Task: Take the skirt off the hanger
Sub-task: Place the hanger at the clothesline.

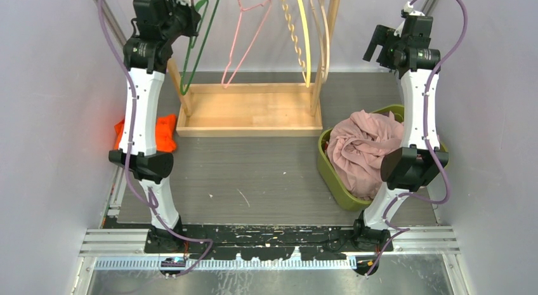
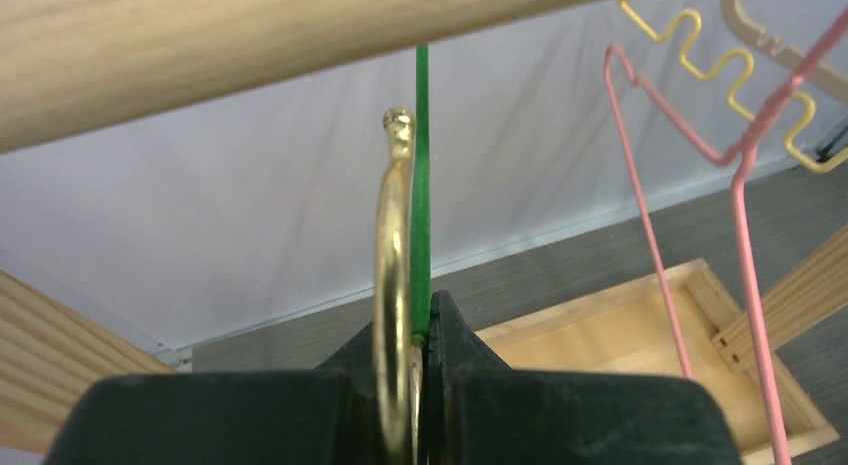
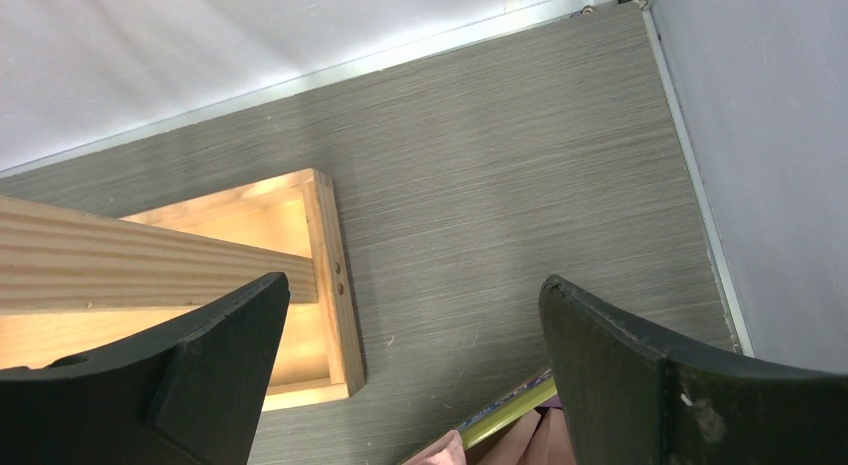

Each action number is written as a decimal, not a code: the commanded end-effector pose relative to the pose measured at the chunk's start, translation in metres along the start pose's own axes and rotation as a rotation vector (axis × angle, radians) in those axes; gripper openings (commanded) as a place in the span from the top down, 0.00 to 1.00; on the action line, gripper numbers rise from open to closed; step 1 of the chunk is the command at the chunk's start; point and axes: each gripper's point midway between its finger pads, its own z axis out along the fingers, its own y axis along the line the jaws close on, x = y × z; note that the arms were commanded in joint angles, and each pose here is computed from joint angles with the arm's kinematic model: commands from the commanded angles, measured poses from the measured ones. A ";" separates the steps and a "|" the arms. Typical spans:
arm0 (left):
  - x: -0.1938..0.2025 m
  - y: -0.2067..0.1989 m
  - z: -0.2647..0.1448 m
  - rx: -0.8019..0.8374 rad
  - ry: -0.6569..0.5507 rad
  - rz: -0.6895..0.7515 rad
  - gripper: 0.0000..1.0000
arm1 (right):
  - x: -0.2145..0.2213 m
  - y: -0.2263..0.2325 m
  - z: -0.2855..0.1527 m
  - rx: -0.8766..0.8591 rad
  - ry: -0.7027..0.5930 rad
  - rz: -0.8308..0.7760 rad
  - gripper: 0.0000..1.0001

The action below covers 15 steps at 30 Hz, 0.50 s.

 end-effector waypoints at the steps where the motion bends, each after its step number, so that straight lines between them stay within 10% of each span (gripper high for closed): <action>1: -0.060 0.009 -0.009 0.043 -0.218 -0.088 1.00 | -0.028 0.005 -0.017 -0.008 -0.097 -0.009 0.00; 15: -0.060 0.029 0.034 0.189 -0.315 -0.326 1.00 | -0.032 -0.005 -0.018 0.046 -0.109 -0.047 0.00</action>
